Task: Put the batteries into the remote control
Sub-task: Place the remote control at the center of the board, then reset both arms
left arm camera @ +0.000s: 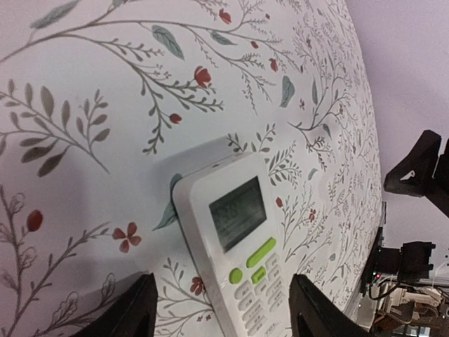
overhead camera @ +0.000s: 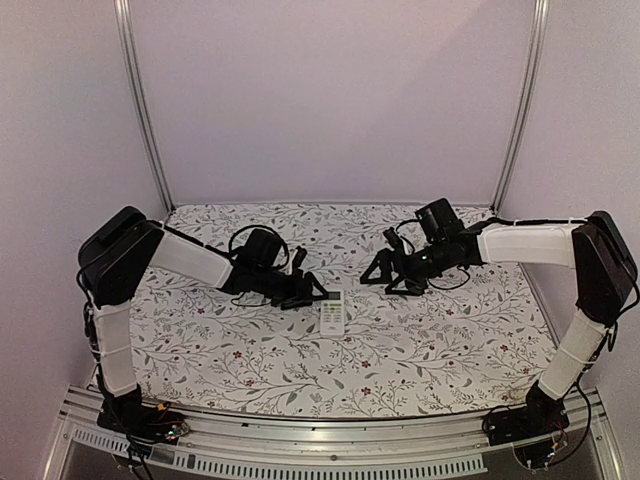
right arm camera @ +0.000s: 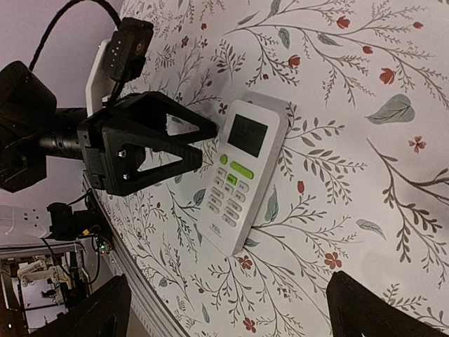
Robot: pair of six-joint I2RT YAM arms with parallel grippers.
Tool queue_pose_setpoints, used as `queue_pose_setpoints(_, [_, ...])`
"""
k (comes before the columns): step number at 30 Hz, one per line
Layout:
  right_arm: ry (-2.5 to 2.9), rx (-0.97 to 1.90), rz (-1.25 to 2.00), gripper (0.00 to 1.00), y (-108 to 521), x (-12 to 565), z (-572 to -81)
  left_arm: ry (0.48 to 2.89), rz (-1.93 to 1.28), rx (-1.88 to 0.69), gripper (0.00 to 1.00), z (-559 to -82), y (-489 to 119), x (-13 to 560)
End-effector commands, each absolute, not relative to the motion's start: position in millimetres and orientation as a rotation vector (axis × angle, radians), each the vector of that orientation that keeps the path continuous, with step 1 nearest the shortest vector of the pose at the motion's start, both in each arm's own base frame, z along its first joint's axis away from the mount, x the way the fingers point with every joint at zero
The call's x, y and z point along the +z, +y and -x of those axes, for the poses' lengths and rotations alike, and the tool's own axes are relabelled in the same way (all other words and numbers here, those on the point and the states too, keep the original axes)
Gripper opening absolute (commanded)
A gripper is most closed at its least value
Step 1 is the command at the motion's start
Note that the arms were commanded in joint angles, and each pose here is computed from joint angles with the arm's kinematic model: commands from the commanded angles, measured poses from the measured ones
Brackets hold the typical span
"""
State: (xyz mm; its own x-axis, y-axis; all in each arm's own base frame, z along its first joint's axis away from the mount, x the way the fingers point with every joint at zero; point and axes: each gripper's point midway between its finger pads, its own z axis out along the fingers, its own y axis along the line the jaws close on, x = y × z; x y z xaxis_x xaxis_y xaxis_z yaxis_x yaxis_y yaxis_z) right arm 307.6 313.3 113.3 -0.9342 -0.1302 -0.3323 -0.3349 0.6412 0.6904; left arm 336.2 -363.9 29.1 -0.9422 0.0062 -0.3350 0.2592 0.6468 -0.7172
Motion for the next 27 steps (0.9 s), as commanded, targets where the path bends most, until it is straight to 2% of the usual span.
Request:
queue_pose_setpoints(1, [2.582, 1.186, 0.407, 0.99, 314, 117, -305, 2.571, -0.238, -0.983, 0.72, -345, -338, 43])
queue_pose_setpoints(3, [2.559, 1.175, 0.425, 0.99, 313, 123, -305, 2.557, -0.267, -0.919, 0.95, -347, -331, 54])
queue_pose_setpoints(4, [2.545, 1.161, 0.435, 0.99, 311, 126, -305, 2.548, -0.281, -0.869, 0.99, -349, -325, 60])
queue_pose_setpoints(11, [2.426, 1.039, 0.478, 0.99, 288, 150, -306, 2.423, -0.366, -0.59, 1.0, -361, -291, 129])
queue_pose_setpoints(18, [2.283, 0.802, 0.377, 0.99, 235, 182, -315, 2.256, -0.227, -0.46, 1.0, -360, -243, 198])
queue_pose_setpoints(23, [2.205, 0.621, 0.258, 0.99, 194, 182, -307, 2.178, -0.131, -0.481, 1.0, -340, -219, 199])
queue_pose_setpoints(27, [2.154, 0.575, 0.181, 0.99, 171, 172, -292, 2.214, -0.148, -0.516, 1.0, -322, -215, 177])
